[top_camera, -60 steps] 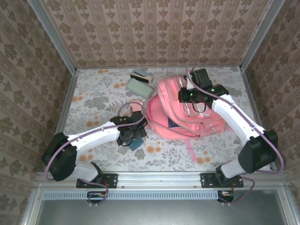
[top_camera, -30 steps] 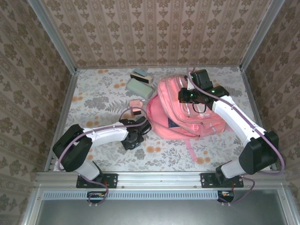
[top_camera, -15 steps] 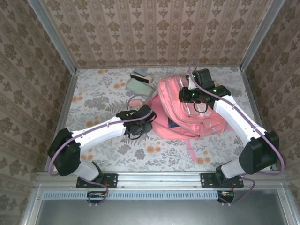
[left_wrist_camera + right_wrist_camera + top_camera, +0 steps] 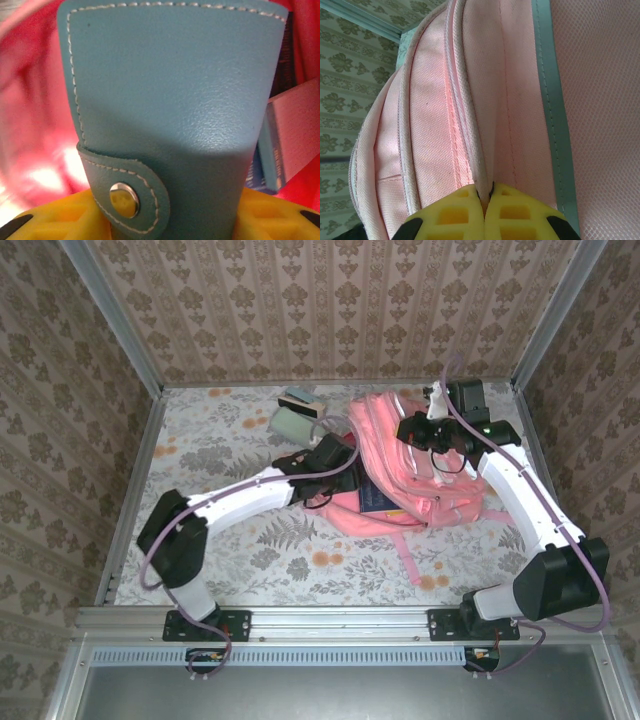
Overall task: Pack the student bag
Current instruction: Place the personal item in the student bag.
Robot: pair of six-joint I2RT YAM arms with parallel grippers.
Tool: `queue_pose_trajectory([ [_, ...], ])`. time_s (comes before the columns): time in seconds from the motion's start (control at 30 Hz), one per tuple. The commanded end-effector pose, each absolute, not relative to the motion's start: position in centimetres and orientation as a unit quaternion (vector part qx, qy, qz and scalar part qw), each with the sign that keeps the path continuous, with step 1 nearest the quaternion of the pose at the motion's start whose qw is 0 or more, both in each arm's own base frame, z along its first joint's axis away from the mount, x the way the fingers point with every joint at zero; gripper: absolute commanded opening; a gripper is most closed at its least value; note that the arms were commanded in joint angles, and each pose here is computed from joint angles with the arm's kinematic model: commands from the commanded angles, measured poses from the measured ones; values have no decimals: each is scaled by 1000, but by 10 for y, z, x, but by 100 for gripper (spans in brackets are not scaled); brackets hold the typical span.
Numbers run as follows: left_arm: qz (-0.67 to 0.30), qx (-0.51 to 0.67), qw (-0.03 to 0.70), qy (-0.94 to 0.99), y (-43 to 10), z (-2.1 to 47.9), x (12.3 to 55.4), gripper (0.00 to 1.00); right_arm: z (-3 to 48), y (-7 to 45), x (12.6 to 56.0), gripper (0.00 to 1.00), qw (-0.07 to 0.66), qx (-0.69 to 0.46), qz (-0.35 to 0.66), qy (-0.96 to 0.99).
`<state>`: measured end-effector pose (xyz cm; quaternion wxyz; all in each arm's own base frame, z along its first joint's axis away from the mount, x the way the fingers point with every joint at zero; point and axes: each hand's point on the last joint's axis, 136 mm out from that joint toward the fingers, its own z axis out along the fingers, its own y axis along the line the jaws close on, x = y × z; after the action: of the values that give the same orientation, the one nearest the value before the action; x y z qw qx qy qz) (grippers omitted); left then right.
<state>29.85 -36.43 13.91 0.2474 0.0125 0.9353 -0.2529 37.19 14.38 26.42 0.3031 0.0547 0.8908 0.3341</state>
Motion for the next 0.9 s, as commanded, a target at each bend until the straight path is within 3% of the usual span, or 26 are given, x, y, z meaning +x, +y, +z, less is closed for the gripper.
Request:
queue_pose_trajectory([
  [0.0, -310, 75, 256, 912, -408, 154, 306, 51, 334, 156, 372, 1, 366, 21, 405, 838],
  [0.37, -355, 109, 234, 899, -470, 141, 320, 53, 331, 155, 376, 3, 358, 34, 416, 835],
  [0.63, -306, 88, 261, 911, -455, 133, 359, 53, 326, 157, 373, 4, 351, 37, 426, 833],
  [0.87, -322, 84, 282, 900, -468, 141, 385, 56, 322, 161, 370, 4, 342, 29, 435, 832],
])
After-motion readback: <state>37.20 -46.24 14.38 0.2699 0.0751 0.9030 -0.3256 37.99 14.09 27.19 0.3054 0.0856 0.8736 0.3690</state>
